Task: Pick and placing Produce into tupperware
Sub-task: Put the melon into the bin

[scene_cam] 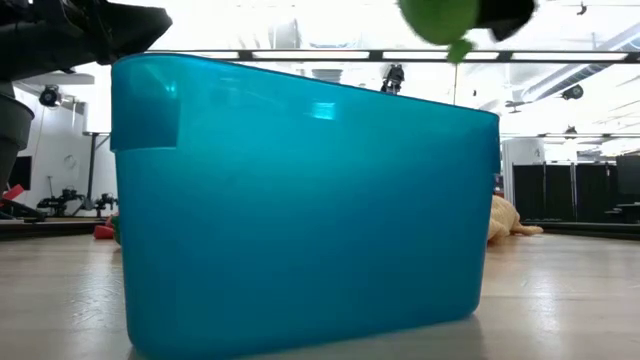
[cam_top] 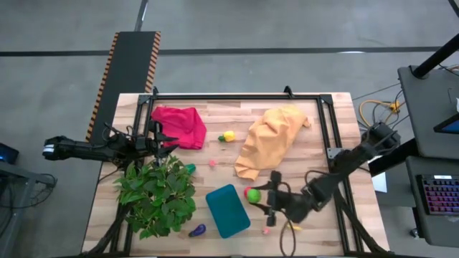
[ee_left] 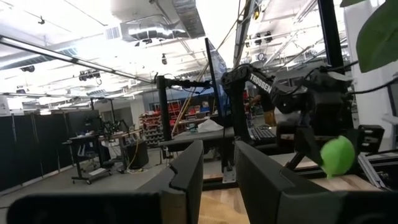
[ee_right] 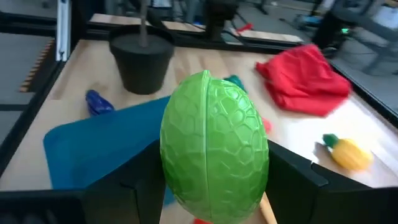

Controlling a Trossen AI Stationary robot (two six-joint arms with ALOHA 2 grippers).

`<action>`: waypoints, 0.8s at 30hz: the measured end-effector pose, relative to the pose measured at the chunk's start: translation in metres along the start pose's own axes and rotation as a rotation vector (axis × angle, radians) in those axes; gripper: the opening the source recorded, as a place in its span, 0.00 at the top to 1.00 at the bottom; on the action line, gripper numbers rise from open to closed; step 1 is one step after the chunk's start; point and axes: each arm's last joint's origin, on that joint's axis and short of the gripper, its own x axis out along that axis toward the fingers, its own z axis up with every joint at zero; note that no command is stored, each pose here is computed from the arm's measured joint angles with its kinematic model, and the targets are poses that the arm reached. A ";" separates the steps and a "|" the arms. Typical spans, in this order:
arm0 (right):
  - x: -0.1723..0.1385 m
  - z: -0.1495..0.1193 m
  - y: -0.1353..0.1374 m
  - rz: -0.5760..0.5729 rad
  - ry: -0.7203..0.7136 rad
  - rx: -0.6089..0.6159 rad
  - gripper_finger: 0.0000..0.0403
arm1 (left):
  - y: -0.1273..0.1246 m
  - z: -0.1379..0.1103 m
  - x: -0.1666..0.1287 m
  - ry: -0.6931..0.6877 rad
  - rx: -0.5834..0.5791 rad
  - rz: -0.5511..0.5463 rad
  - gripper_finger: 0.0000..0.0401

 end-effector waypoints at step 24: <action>0.091 0.001 -0.029 0.274 -0.083 0.069 0.47 | 0.000 -0.002 0.000 0.010 -0.001 -0.003 0.81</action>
